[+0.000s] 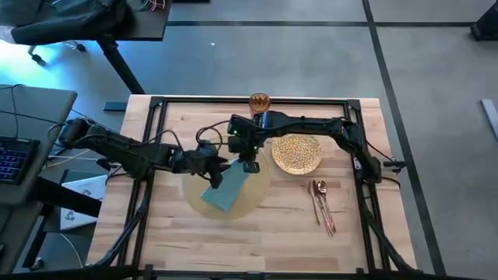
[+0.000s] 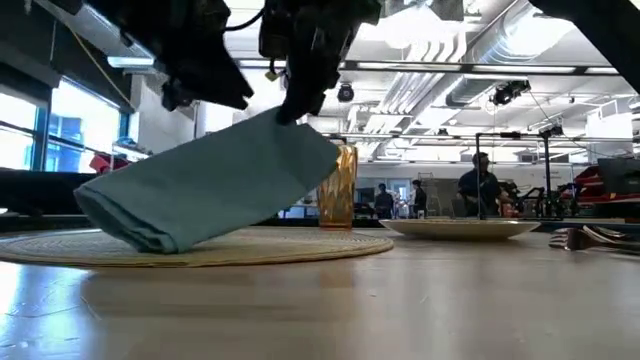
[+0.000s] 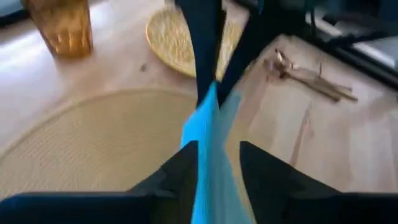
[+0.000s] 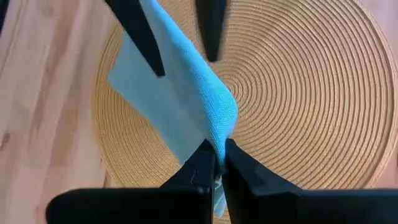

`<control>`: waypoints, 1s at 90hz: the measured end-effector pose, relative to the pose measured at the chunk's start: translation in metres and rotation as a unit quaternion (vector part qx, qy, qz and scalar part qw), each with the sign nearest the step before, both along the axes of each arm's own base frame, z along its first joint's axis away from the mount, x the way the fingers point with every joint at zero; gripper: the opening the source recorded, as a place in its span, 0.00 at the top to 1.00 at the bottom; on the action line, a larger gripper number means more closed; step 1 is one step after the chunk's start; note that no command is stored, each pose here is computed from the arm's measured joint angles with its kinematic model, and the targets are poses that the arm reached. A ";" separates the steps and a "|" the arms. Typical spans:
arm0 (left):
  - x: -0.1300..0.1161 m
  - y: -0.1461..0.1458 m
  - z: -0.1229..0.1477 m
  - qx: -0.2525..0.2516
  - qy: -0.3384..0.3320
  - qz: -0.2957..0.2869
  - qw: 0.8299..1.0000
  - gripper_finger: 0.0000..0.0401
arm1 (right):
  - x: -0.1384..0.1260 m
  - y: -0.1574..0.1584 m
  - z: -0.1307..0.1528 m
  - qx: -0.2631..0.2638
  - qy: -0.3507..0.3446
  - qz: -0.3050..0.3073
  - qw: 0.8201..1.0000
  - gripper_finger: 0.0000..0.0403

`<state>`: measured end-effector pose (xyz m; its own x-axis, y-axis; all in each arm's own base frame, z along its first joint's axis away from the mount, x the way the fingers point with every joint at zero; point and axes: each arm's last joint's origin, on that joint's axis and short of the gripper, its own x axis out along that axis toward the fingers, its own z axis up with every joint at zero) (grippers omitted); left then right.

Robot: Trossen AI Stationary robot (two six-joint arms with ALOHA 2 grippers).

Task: Set table place
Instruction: Move the blue table napkin to the middle left of the table

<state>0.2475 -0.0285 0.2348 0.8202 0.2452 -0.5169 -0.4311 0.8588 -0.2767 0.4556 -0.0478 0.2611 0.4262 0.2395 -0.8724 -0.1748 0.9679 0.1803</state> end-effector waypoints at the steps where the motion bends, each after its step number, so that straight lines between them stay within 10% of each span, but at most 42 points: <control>1: 0.000 0.001 0.000 0.000 0.000 -0.003 1.000 0.67 | 0.000 0.000 0.000 0.001 0.000 -0.002 1.000 1.00; 41: 0.016 0.015 -0.018 -0.006 0.036 -0.064 0.997 0.64 | 0.001 0.013 0.012 0.015 0.000 -0.010 1.000 1.00; 90: 0.019 0.013 -0.013 -0.016 0.010 -0.096 0.995 0.99 | -0.003 0.013 0.022 0.021 0.009 -0.017 1.000 0.96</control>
